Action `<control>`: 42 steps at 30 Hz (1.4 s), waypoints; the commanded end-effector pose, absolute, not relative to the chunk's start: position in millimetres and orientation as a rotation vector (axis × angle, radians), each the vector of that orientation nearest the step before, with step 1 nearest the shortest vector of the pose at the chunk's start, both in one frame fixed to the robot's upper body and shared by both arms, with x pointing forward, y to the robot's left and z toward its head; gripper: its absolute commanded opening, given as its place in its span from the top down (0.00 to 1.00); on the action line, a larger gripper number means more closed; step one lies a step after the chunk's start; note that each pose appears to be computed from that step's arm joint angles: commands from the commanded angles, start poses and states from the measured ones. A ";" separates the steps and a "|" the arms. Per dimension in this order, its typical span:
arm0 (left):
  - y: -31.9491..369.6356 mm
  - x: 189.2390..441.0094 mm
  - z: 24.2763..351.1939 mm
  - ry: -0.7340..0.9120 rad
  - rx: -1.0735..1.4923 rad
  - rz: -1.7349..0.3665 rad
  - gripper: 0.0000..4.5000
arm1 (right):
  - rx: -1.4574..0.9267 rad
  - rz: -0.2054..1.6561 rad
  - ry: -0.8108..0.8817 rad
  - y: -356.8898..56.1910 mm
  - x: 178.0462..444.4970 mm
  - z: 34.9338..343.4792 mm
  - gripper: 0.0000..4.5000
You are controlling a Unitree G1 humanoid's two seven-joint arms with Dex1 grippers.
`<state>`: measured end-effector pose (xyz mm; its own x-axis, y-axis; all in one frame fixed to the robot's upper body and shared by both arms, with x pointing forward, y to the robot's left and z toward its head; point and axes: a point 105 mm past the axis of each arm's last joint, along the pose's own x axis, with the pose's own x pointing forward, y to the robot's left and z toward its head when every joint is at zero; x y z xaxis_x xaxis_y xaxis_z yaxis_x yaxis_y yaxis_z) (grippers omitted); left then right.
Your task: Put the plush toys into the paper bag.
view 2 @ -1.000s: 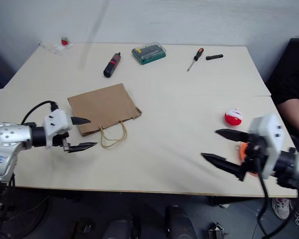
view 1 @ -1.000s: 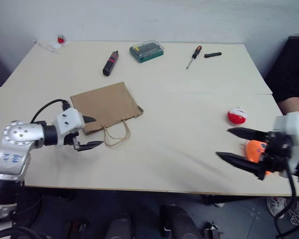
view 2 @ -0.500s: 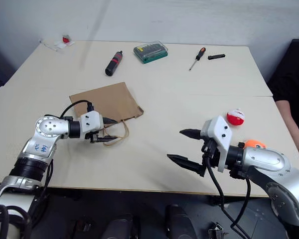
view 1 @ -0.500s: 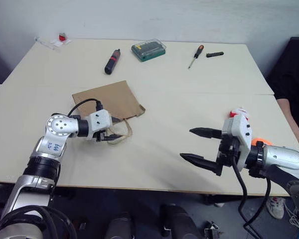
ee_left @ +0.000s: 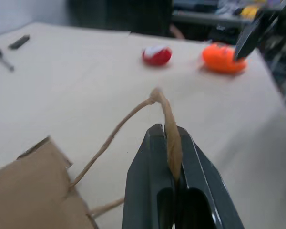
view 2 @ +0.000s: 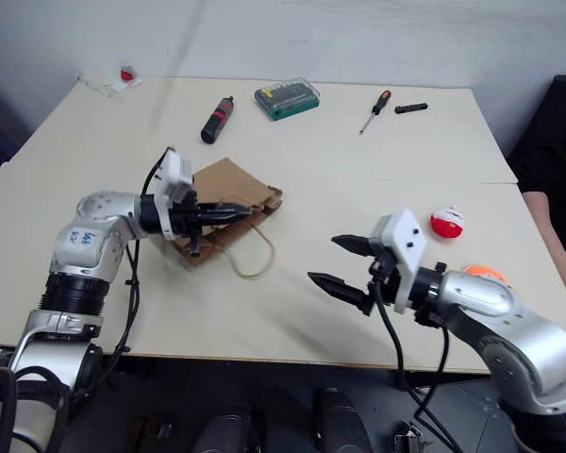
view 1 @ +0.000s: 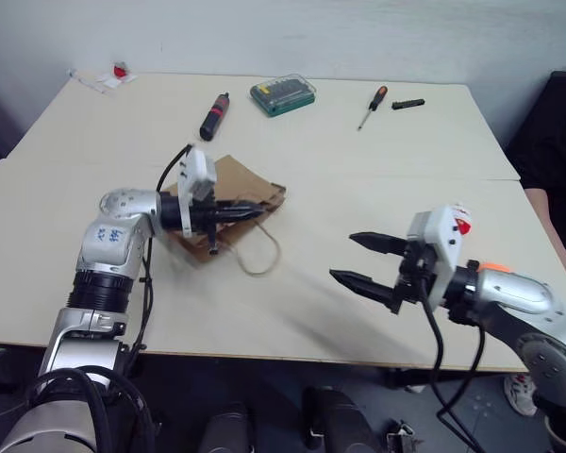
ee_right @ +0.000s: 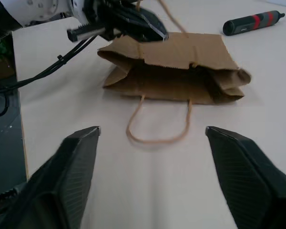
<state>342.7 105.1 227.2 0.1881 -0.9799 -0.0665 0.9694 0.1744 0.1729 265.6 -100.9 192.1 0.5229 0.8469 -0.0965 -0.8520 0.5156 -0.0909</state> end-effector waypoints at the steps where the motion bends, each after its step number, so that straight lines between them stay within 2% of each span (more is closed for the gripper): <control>1: 91.7 330.7 240.6 -0.120 0.197 -1.451 1.00 | -0.149 1.009 -0.013 -86.2 285.1 196.1 0.50; 6: 80.8 324.2 256.8 -0.176 0.154 -1.485 1.00 | -0.140 0.994 -0.007 -67.4 317.4 185.0 0.91; 7: 79.0 323.0 259.5 -0.184 0.150 -1.489 1.00 | -0.143 0.990 -0.002 -64.5 322.6 181.5 0.98; 8: 76.9 322.1 262.7 -0.196 0.143 -1.489 1.00 | -0.146 0.991 0.003 -60.7 326.7 177.5 0.99; 12: 71.3 321.7 271.9 -0.234 0.111 -1.473 1.00 | -0.165 1.006 0.022 -47.3 335.9 163.5 0.99; 22: 60.5 315.6 277.1 -0.265 0.068 -1.477 1.00 | -0.560 1.155 0.060 -17.0 342.1 124.1 0.99; 27: 47.3 311.3 282.9 -0.287 0.045 -1.507 1.00 | -0.807 1.252 0.026 -13.5 343.5 119.5 0.99; 30: 38.1 307.2 277.8 -0.284 0.056 -1.540 1.00 | -0.870 1.301 -0.019 -6.1 345.3 126.7 0.99; 34: 33.5 300.2 281.6 -0.296 0.025 -1.575 1.00 | -0.705 1.356 -0.005 4.0 343.6 136.0 0.99; 39: 33.9 288.9 282.3 -0.294 0.031 -1.609 1.00 | -0.222 1.440 0.236 5.8 330.6 130.6 0.99; 42: 35.0 286.5 282.8 -0.295 0.029 -1.606 1.00 | -0.087 1.405 0.344 4.3 332.6 123.9 0.99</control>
<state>294.8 34.5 274.5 -0.0376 -0.9893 0.1408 0.9851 -0.0130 0.1717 332.6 3.0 116.0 0.1262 0.9363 -0.3276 -0.9836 0.1610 0.0812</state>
